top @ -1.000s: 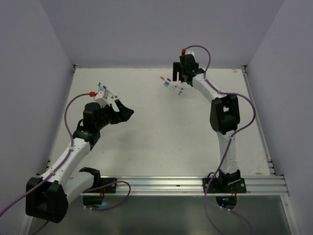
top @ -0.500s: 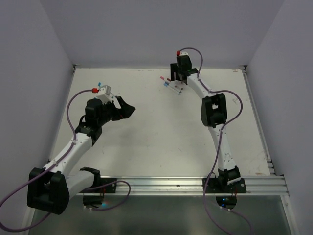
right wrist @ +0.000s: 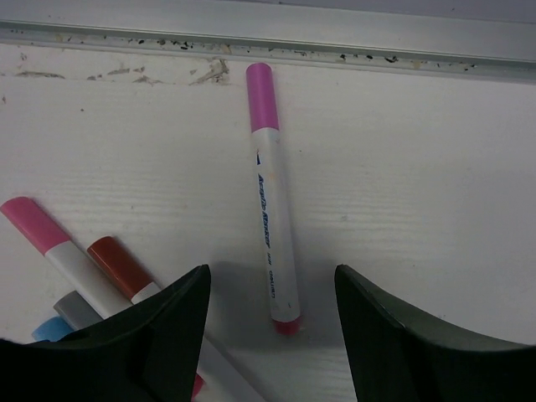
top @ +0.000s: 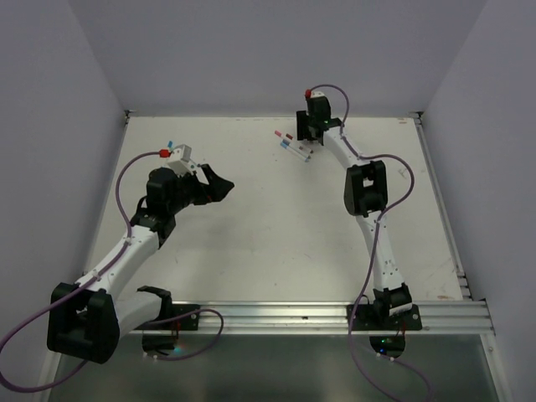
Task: Open the pen caps
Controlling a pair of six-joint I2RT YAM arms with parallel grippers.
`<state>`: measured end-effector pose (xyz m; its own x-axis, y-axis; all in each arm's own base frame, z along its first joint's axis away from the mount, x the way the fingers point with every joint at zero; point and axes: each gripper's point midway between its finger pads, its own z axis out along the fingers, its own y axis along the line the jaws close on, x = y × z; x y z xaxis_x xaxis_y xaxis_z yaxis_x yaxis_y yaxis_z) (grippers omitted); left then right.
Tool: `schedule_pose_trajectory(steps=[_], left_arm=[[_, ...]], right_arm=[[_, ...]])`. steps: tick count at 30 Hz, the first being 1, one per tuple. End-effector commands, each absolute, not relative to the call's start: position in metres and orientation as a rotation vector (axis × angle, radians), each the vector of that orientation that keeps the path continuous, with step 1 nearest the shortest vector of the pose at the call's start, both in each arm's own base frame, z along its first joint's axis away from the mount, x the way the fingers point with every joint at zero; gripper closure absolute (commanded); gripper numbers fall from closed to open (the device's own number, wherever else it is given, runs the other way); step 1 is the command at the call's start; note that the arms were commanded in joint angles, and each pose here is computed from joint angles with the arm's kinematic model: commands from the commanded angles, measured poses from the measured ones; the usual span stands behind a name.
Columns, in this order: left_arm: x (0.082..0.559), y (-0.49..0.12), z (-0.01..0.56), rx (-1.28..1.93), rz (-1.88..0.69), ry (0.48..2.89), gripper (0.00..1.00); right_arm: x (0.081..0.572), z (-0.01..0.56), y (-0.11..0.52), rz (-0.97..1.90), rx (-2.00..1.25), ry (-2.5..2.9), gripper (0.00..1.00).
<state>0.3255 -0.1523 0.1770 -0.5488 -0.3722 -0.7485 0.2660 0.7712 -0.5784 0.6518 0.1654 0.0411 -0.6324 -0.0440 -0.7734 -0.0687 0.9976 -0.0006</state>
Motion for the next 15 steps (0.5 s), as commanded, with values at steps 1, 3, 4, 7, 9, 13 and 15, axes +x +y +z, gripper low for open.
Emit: schedule_pose_trajectory(steps=[1, 3, 4, 7, 9, 13, 15], left_arm=[[0.330, -0.156, 0.200, -0.031, -0.840, 1.897, 0.00], [0.330, -0.156, 0.199, -0.034, -0.843, 1.896, 0.00], [0.329, -0.156, 0.198, -0.032, -0.845, 1.900, 0.00], [0.329, -0.156, 0.197, -0.030, -0.844, 1.898, 0.00], [0.328, -0.156, 0.196, -0.029, -0.844, 1.901, 0.00], [0.328, -0.156, 0.195, -0.021, -0.840, 1.903, 0.00], [0.328, -0.156, 0.195, -0.017, -0.837, 1.904, 0.00]], right_arm=[[0.654, 0.043, 0.170, 0.039, -0.116, 2.255, 0.36], [0.652, 0.036, 0.168, 0.026, -0.124, 2.272, 0.37], [0.651, 0.034, 0.167, 0.019, -0.131, 2.277, 0.39], [0.651, 0.029, 0.163, -0.011, -0.128, 2.283, 0.42], [0.651, 0.027, 0.160, -0.036, -0.126, 2.286, 0.46], [0.652, 0.024, 0.159, -0.049, -0.119, 2.287, 0.55], [0.652, 0.021, 0.157, -0.059, -0.118, 2.289, 0.60]])
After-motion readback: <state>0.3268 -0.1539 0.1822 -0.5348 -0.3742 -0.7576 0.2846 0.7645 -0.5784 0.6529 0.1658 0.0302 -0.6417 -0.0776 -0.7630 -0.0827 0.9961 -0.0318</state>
